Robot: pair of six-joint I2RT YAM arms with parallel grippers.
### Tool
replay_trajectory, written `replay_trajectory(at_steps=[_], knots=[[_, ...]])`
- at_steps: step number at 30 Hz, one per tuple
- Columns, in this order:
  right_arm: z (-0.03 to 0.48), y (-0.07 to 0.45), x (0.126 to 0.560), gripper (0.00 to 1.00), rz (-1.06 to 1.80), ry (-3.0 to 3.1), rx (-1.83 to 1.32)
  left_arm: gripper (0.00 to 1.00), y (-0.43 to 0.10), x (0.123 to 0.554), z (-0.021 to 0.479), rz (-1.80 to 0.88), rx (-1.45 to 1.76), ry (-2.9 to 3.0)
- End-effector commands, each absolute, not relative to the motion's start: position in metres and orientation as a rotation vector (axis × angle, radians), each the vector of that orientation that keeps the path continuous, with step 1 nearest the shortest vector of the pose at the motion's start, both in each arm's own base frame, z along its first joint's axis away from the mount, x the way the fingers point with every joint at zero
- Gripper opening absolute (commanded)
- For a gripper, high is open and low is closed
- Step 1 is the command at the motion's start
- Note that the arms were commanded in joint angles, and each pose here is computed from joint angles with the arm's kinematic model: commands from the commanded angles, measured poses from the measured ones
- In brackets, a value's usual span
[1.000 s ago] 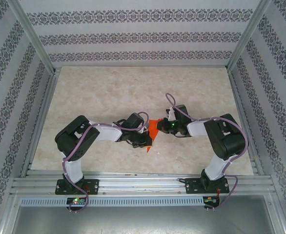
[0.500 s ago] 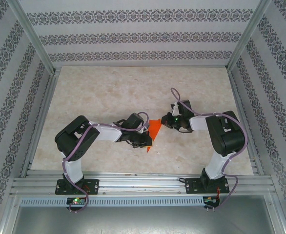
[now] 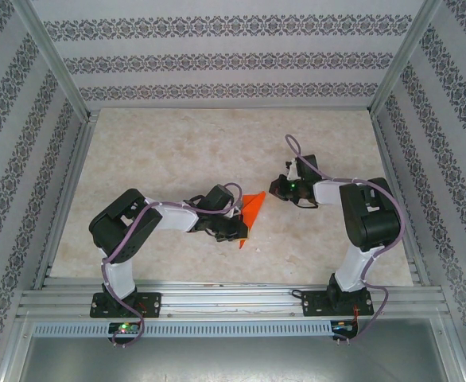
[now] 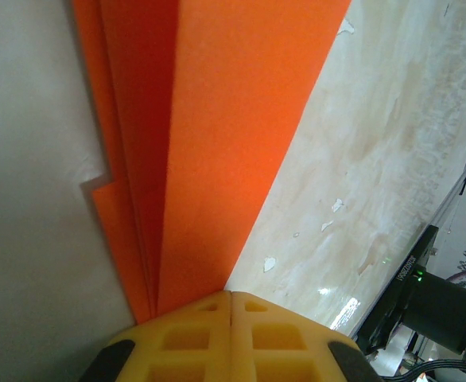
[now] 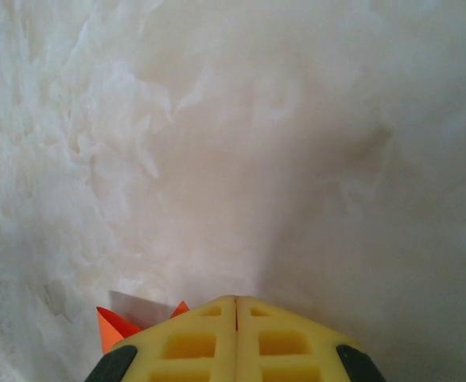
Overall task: Fold a paper plane with a square sheet of paper (fold left side to right side)
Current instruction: Fold the wing for the fifth time at the center of the table.
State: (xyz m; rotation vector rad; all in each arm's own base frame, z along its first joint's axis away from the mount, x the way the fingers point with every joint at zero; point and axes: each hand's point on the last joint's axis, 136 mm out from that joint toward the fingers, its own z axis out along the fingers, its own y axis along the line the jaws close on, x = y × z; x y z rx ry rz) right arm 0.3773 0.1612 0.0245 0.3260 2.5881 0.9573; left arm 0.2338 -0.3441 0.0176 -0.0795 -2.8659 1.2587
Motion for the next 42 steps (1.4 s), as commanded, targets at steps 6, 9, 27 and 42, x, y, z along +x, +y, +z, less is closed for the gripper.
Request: replay_trajectory(at_steps=[6,9,27,42], knots=[[0.061,0.157,0.370,0.00,0.966,2.531,0.279,0.00,-0.317,0.209,-0.016,1.017,-0.005,-2.886],[0.074,0.158,0.358,0.00,1.003,2.504,0.276,0.00,-0.315,0.209,-0.015,1.009,-0.006,-2.898],[0.119,0.161,0.289,0.18,1.198,2.385,0.319,0.00,-0.310,0.211,-0.011,0.991,0.005,-2.929],[0.099,0.235,0.280,0.01,1.223,2.493,0.161,0.00,-0.312,0.212,-0.011,0.988,0.000,-2.932]])
